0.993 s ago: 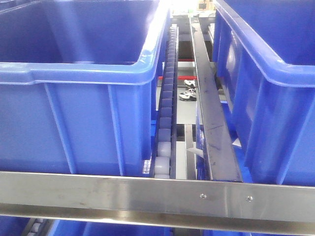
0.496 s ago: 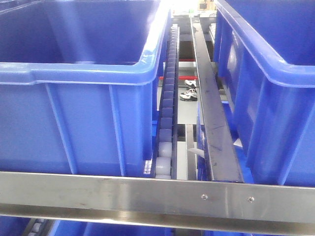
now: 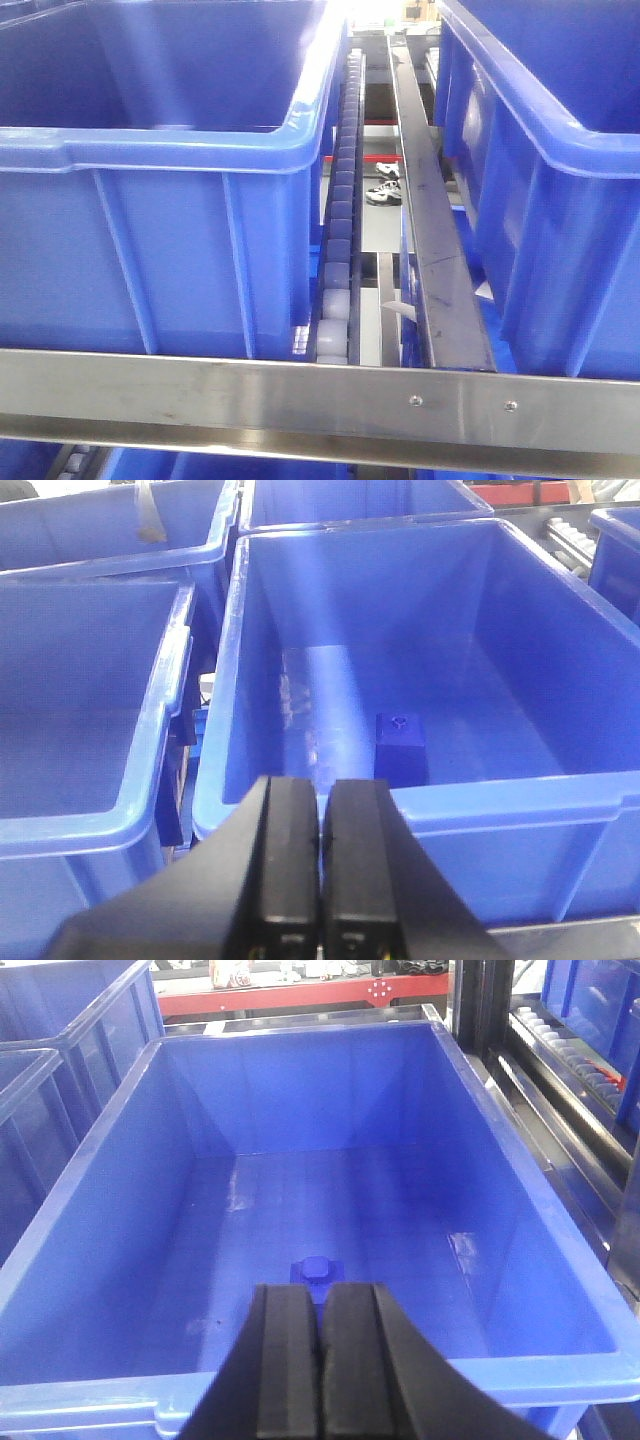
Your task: Pick and sort blue part to right shelf
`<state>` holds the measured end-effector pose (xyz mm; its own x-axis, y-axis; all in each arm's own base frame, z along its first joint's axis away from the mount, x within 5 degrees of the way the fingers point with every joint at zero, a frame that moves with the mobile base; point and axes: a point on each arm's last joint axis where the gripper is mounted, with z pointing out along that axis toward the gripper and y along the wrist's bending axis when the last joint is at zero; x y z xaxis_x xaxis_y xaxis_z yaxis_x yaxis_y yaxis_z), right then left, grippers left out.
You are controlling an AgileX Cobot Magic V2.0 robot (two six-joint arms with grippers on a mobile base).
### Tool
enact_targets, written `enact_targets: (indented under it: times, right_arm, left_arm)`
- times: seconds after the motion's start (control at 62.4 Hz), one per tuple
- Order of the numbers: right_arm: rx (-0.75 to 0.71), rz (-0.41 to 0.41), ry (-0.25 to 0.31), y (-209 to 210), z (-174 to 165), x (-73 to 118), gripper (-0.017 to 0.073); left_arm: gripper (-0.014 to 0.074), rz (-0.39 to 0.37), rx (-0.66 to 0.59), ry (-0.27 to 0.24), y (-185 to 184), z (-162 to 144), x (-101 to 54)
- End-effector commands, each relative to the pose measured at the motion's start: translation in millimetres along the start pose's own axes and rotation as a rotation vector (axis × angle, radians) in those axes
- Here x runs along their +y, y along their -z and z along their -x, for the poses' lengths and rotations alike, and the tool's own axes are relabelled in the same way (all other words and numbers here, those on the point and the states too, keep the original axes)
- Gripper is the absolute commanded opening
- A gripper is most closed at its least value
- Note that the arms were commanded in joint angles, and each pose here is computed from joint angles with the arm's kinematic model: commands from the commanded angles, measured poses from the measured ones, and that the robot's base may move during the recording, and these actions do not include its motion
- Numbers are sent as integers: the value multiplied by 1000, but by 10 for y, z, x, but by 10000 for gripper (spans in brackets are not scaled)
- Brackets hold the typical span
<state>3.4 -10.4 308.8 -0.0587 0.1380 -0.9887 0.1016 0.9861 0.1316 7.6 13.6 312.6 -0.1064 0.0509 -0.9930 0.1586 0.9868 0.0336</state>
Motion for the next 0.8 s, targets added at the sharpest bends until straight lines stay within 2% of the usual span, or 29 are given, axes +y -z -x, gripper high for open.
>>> enact_targets:
  times: [0.0,0.048,0.128,0.272,0.336,0.432,0.496,0.657,0.785]
  right_arm:
    - [-125,21,7,69,149,21,33]
    - [-125,21,7,69,149,21,33]
    - [-125,21,7,69,149,21,33]
    - [-125,21,7,69,149,21,33]
    - [-125,21,7,69,149,21,33]
    - [-125,21,7,69,149,21,33]
    - [-126,21,7,69,150,22,33]
    - [-121,21,8,57,134,21,33]
    - [-121,21,8,57,134,21,33]
  left_arm:
    - [125,-14,-115,26,14,164,-24]
    - [125,3,-145,48,5,175,-48]
    - [125,43,-169,47,-42,140,-83]
    - [125,118,-201,127,-213,-93,-108]
    - [125,153,-210,144,-277,-246,-106]
    - [125,189,-211,136,-376,-467,-95]
    - [125,201,-213,150,-447,-600,-81]
    - [125,213,-283,147,-587,-950,-56]
    - [125,193,-247,151,-598,-982,-68]
